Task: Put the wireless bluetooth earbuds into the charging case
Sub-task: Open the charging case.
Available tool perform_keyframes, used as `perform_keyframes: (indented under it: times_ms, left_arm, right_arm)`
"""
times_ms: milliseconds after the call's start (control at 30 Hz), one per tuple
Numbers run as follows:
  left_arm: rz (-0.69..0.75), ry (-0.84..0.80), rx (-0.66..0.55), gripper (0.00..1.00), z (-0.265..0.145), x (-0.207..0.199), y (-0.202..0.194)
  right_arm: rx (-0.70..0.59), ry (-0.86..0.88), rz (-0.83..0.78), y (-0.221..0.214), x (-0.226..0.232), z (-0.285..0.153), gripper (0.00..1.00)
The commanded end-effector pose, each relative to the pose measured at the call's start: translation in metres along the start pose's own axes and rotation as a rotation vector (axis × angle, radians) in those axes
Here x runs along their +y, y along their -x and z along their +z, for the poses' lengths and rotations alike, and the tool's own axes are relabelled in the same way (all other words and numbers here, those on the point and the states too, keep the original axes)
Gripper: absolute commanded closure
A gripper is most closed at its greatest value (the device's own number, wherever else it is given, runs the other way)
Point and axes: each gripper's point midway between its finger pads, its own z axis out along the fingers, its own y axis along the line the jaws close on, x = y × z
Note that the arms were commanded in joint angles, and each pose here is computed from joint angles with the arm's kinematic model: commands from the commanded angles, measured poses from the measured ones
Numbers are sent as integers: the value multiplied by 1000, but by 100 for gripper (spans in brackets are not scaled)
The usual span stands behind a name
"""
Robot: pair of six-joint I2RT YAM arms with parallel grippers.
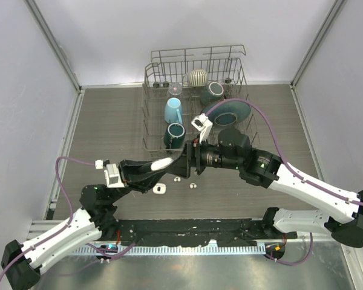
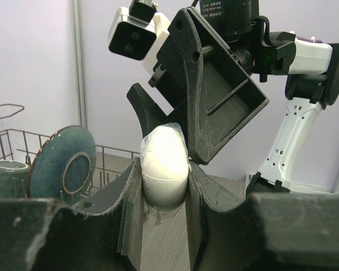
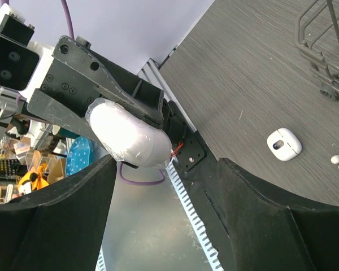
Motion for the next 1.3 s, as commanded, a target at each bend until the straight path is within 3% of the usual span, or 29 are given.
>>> perform_keyframes:
  times_ms: [0,333,600,833,1100,1267]
  left_arm:
    - [52,-48,-57,100,2,-8,17]
    - [45,-148,-1,100,1,-26,11]
    - [63,-121,-4,100,-3,-22,12]
    - [65,-96,3,100,-7,-20,13]
    - [92,-40,-6,100,-10,-11,19]
    - [90,-65,5,100,-7,-15,19]
  right_arm:
    - [-49,19,-54,17,13,-4,23]
    - [-229,-44,-1,48,8,-18,23]
    - [-229,5,11,52,18,-19,23]
    - [-325,-8,-24,66,19,-40,23]
    - [-56,159,-85,25,45,-22,24]
    - [-66,164,-36,21,39,-10,24]
